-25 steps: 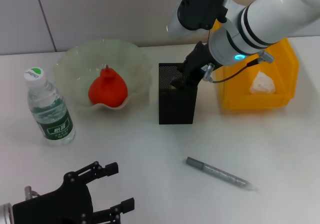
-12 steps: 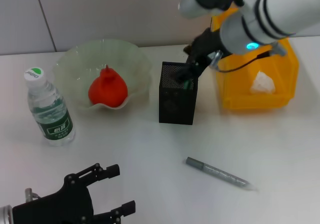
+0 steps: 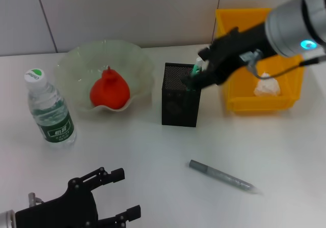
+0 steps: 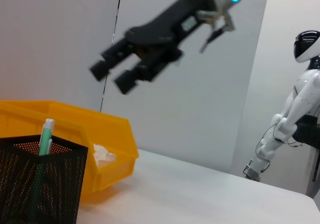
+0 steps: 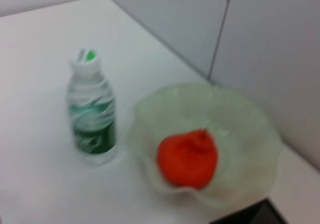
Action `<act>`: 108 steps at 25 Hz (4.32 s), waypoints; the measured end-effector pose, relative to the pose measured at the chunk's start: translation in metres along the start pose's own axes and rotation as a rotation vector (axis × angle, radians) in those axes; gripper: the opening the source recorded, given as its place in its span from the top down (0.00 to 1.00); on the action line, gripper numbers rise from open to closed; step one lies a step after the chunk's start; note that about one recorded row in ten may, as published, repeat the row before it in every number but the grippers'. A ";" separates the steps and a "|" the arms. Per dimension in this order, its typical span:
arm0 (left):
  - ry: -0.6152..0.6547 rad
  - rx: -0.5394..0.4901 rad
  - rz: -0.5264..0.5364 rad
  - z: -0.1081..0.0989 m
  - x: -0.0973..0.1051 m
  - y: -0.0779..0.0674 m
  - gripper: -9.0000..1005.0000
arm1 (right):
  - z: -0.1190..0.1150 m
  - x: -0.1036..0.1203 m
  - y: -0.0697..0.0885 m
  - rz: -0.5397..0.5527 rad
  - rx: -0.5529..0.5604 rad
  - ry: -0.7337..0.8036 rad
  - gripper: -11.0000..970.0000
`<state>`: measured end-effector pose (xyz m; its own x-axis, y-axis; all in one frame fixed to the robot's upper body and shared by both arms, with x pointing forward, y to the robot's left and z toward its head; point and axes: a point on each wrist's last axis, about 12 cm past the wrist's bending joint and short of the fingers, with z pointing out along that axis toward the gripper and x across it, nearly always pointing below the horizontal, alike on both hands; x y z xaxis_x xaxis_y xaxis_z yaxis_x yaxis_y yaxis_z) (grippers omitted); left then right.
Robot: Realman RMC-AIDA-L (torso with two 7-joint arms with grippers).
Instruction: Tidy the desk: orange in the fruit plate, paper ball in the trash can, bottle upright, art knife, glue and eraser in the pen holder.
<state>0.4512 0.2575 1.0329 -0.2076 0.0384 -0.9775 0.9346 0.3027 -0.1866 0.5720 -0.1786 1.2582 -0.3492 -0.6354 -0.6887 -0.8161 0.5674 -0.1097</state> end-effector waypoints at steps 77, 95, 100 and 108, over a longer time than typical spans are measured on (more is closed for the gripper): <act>-0.010 0.005 0.005 0.005 -0.003 0.002 0.16 | 0.086 0.092 0.033 0.018 -0.155 0.553 0.55; -0.011 0.009 0.009 0.006 -0.004 0.002 0.16 | 0.077 0.080 0.030 0.025 -0.161 0.513 0.84; -0.013 0.009 0.011 0.006 -0.004 0.002 0.16 | 0.053 0.066 0.020 -0.002 -0.147 0.459 0.84; -0.023 0.001 0.018 0.006 -0.004 0.001 0.16 | -0.004 0.028 0.013 -0.292 0.036 0.437 0.85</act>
<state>0.4547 0.2519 1.0356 -0.1842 0.0222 -0.9826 0.9385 0.3011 -0.1691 0.5501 -0.1912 1.2403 -0.2755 -0.9246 -0.2632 -0.8945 0.3468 -0.2822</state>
